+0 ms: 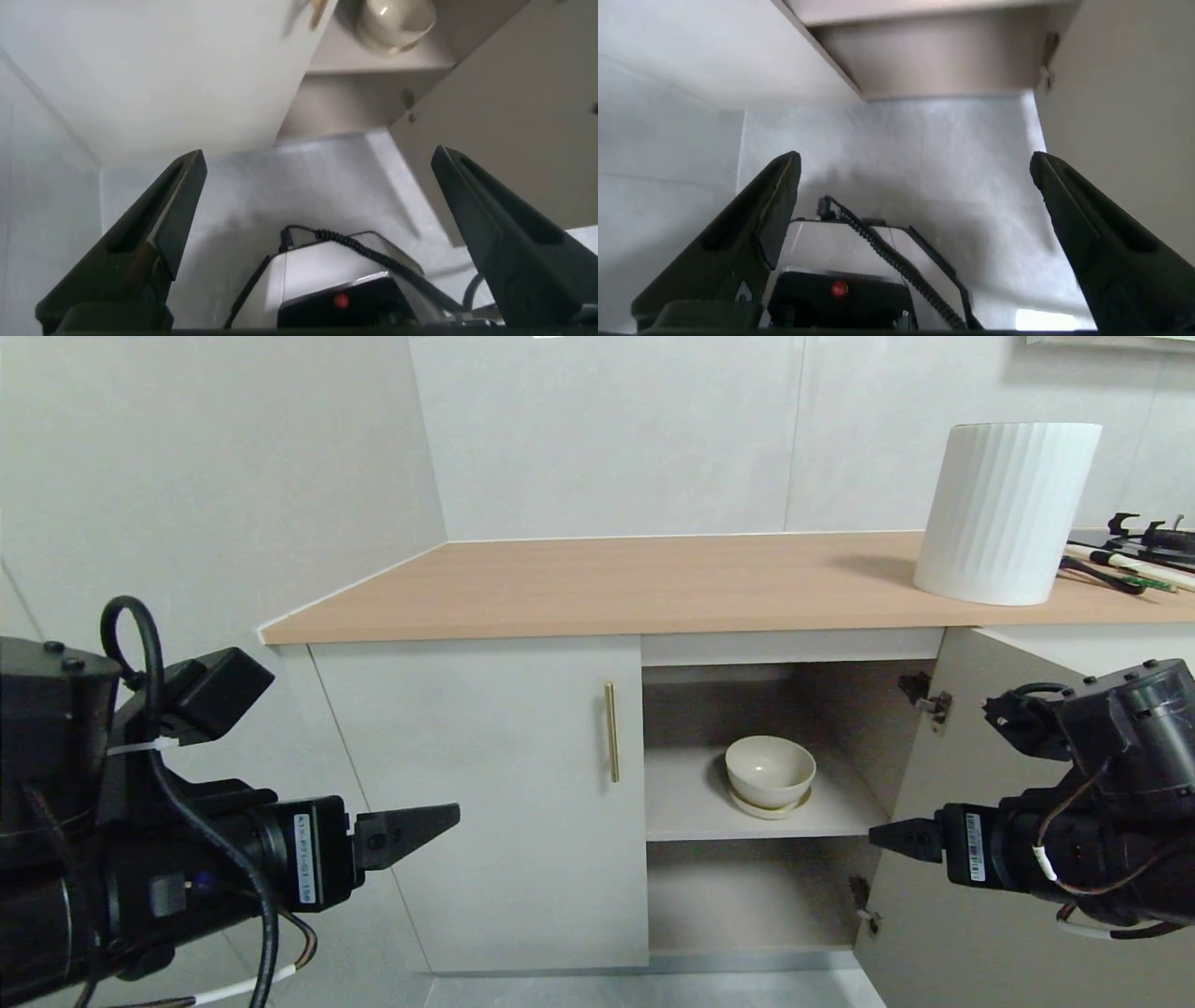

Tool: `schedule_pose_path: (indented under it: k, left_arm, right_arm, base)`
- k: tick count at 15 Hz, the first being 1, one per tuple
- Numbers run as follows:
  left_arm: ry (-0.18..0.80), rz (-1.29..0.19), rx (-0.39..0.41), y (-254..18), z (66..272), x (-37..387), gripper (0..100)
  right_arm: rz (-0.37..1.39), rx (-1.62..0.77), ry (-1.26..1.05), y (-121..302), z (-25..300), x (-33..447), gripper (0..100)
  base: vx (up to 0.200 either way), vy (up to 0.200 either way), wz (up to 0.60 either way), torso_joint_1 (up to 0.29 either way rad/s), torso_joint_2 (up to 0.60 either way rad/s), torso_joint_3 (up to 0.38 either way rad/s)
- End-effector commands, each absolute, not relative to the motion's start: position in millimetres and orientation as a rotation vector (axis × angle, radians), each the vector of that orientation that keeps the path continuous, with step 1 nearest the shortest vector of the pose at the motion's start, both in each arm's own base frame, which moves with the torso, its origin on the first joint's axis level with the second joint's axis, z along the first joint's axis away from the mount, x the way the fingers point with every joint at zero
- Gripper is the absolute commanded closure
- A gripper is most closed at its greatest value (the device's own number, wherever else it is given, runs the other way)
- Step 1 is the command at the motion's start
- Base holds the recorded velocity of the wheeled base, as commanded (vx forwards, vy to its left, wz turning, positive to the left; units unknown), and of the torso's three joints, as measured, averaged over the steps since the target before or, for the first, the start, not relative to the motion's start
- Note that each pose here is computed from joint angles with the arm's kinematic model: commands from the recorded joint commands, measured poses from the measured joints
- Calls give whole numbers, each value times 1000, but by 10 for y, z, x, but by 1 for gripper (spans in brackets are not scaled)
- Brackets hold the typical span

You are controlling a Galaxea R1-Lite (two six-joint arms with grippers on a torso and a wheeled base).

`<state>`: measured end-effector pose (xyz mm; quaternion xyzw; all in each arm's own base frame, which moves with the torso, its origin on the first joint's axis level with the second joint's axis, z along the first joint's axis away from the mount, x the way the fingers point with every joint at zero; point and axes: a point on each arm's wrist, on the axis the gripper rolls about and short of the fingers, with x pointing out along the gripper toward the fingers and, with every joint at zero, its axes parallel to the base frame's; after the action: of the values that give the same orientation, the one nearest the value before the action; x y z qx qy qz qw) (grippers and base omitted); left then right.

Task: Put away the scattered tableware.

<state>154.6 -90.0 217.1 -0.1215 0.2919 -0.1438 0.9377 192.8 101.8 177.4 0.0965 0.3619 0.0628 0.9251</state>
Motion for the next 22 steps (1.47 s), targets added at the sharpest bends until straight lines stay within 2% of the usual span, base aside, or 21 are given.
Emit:
schedule_pose_path:
  k: [1, 9, 20, 22]
  left_arm:
    - [618, -287, -239, -921, 2126, 1582, 0]
    - [635, -283, -232, -921, 2081, 1577, 0]
    - [632, -279, -228, -915, 2074, 1564, 0]
    - [643, -285, -206, -926, 2043, 1561, 0]
  right_arm:
    - [132, 195, 746, 1020, 1762, 1914, 0]
    - [125, 187, 739, 1006, 1769, 1895, 0]
    - [136, 189, 712, 879, 1817, 1663, 0]
    - [114, 152, 721, 768, 1851, 1548, 0]
  base:
    - [-200, 0, 0, 22, 2, -2]
    - [-200, 0, 0, 0, 2, 1]
    - [0, 0, 0, 0, 0, 0]
    - [0, -200, 0, -2, 2, 2]
